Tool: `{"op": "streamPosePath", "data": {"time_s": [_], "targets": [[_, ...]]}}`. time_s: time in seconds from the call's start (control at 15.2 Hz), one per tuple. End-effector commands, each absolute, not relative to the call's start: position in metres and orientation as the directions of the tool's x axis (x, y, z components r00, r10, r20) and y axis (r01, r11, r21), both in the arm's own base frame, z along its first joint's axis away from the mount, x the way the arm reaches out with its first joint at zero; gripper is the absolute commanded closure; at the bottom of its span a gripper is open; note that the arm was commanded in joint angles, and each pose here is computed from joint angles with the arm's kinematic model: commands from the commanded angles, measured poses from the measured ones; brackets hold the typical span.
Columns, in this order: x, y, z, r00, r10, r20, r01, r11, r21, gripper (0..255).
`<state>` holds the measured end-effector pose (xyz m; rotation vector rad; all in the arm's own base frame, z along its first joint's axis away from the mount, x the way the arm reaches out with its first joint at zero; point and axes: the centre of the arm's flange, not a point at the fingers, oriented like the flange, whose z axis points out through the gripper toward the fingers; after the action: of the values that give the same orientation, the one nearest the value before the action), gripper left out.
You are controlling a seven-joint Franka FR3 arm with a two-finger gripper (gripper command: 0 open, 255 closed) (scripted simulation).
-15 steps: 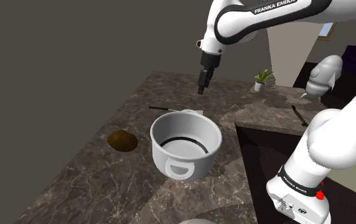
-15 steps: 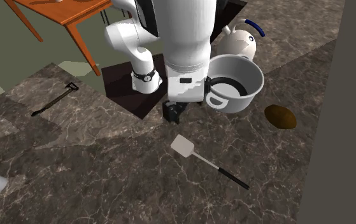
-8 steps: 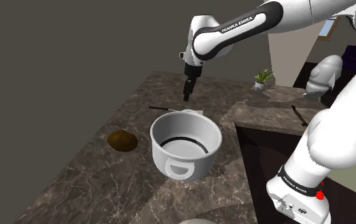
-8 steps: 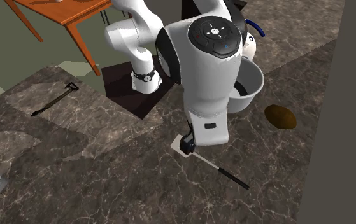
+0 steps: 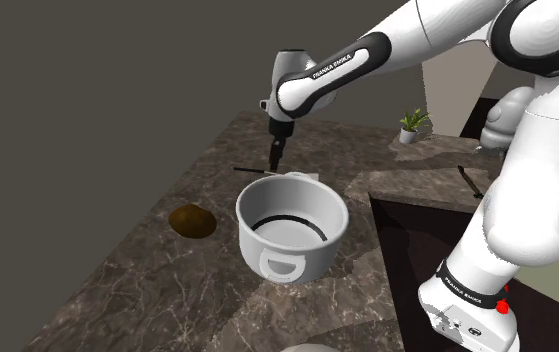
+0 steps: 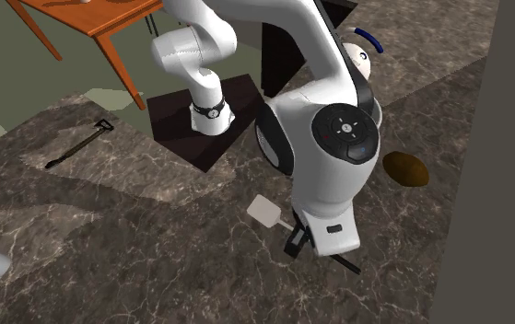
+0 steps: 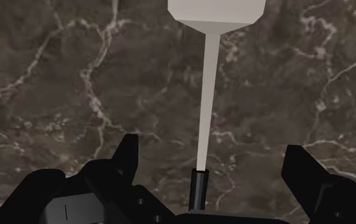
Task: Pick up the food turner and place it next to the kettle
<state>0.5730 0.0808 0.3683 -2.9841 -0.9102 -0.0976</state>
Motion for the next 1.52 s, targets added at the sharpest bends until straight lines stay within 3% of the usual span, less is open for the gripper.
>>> {"op": "streamPosePath", "data": {"time_s": [0.0,0.79,0.86,1.45], "targets": [[0.575,0.081,0.357,0.826,0.559,0.066,0.560,-0.828,-0.001,0],[0.576,0.082,0.339,0.826,0.559,0.066,0.560,-0.828,-0.001,0],[0.576,0.082,0.339,0.826,0.559,0.066,0.560,-0.828,-0.001,255],[0.576,0.082,0.338,0.826,0.559,0.066,0.560,-0.828,-0.001,255]]}}
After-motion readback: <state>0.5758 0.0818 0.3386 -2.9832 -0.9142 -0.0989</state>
